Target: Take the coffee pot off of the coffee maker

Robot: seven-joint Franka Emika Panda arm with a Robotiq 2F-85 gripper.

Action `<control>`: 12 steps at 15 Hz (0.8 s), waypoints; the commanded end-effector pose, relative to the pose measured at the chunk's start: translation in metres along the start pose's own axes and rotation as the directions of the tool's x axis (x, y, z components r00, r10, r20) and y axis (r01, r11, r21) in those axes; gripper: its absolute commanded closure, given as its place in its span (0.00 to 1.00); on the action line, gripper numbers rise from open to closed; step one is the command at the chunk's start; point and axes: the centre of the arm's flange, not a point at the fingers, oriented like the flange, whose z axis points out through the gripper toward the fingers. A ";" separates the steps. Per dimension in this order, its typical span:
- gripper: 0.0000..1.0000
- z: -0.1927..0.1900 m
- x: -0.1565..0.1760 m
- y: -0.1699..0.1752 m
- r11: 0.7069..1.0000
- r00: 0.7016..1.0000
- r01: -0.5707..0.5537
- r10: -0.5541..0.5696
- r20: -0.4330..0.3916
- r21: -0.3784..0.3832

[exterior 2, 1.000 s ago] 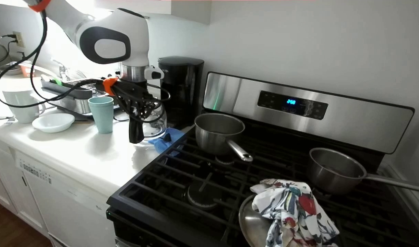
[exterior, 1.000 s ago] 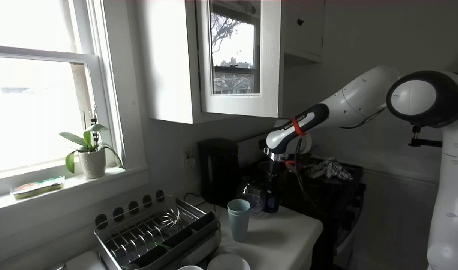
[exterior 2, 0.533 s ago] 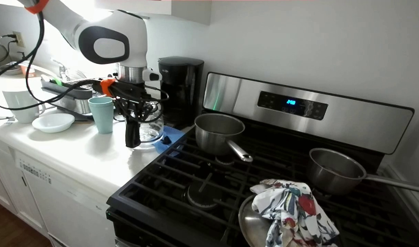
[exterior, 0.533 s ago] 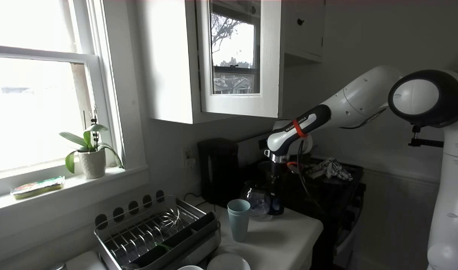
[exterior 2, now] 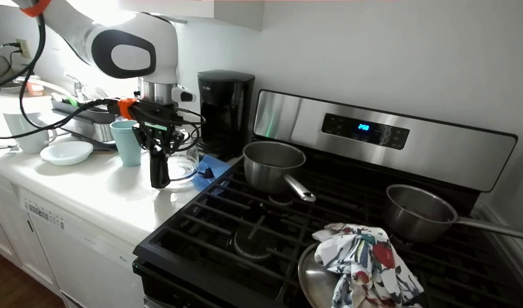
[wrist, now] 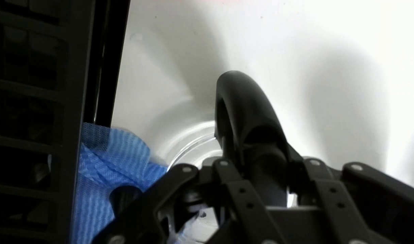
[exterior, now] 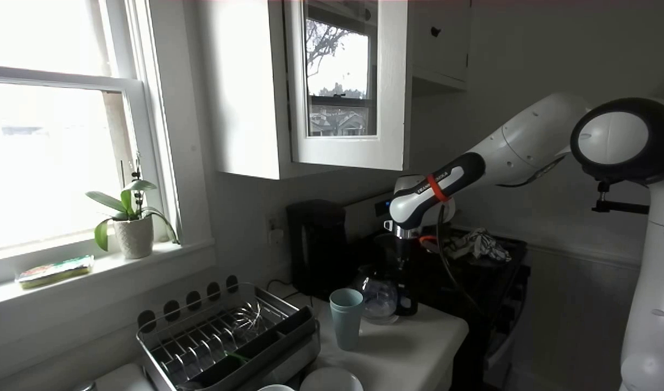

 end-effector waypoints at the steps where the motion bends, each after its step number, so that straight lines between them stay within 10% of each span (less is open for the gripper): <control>1: 0.92 -0.010 -0.022 -0.013 0.999 0.999 0.028 -0.028 0.018 -0.018; 9: 0.92 -0.010 -0.042 -0.019 1.000 0.996 0.015 -0.017 0.090 0.024; 10: 0.44 -0.009 -0.042 -0.018 1.000 0.996 0.010 -0.013 0.091 0.025; 12: 0.34 -0.009 -0.041 -0.017 1.000 0.995 0.011 -0.014 0.102 0.029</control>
